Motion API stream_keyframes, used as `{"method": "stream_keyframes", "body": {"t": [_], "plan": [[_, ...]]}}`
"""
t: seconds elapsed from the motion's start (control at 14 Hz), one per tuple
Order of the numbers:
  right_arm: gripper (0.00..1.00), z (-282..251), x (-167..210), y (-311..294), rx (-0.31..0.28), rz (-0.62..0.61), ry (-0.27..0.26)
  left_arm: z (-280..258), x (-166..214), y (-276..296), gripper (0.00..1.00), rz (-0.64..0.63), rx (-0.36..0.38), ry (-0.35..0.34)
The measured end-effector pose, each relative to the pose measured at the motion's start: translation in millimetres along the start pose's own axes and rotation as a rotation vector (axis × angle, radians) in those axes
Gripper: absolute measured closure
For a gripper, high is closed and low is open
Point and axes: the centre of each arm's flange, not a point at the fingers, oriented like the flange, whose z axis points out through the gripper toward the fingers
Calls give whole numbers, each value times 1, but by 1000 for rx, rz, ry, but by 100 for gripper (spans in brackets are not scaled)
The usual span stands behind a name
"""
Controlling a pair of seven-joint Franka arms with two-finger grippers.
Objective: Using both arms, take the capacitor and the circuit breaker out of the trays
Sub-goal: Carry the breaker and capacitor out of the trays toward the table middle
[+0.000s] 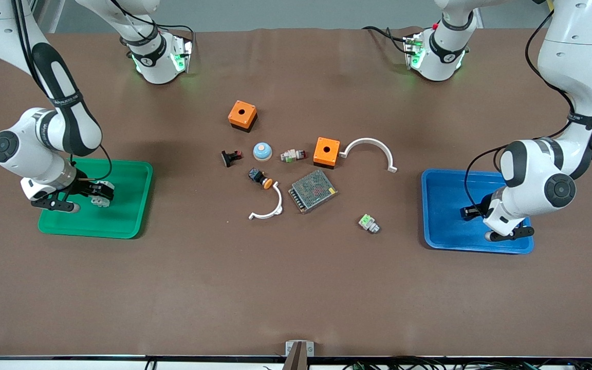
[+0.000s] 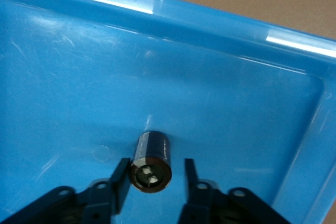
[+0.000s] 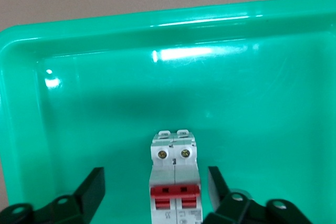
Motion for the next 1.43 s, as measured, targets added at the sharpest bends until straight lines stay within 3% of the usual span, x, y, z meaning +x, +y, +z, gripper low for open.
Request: {"method": "stream_keyframes", "body": {"t": [0.07, 0.21, 0.36, 0.43, 0.57, 0.71, 0.93, 1.14, 1.43], "plan": [[26, 3, -2, 2, -1, -2, 0, -1, 0, 0, 66, 0, 0, 2], [32, 12, -6, 9, -1, 0, -7, -5, 4, 0, 66, 0, -1, 14], [55, 17, -9, 15, -1, 6, -17, -22, 8, 4, 66, 4, -4, 44], [60, 17, -9, 16, -1, 8, -18, -36, 8, 11, 66, 1, -8, 61], [60, 16, -8, 13, 2, 2, -27, -69, 0, 40, 66, -30, -17, 73], [60, -1, 3, -7, 14, -24, -84, -97, -17, 74, 66, -60, -14, 47], [60, -69, 32, -85, 14, -29, -134, -97, -54, 135, 66, -162, -11, -13], [60, -112, 28, -211, 11, -80, -114, -74, -96, 199, 66, -268, -4, -61], [60, -84, -10, -328, 4, -60, -89, -32, -148, 262, 66, -367, 18, -82]]}}
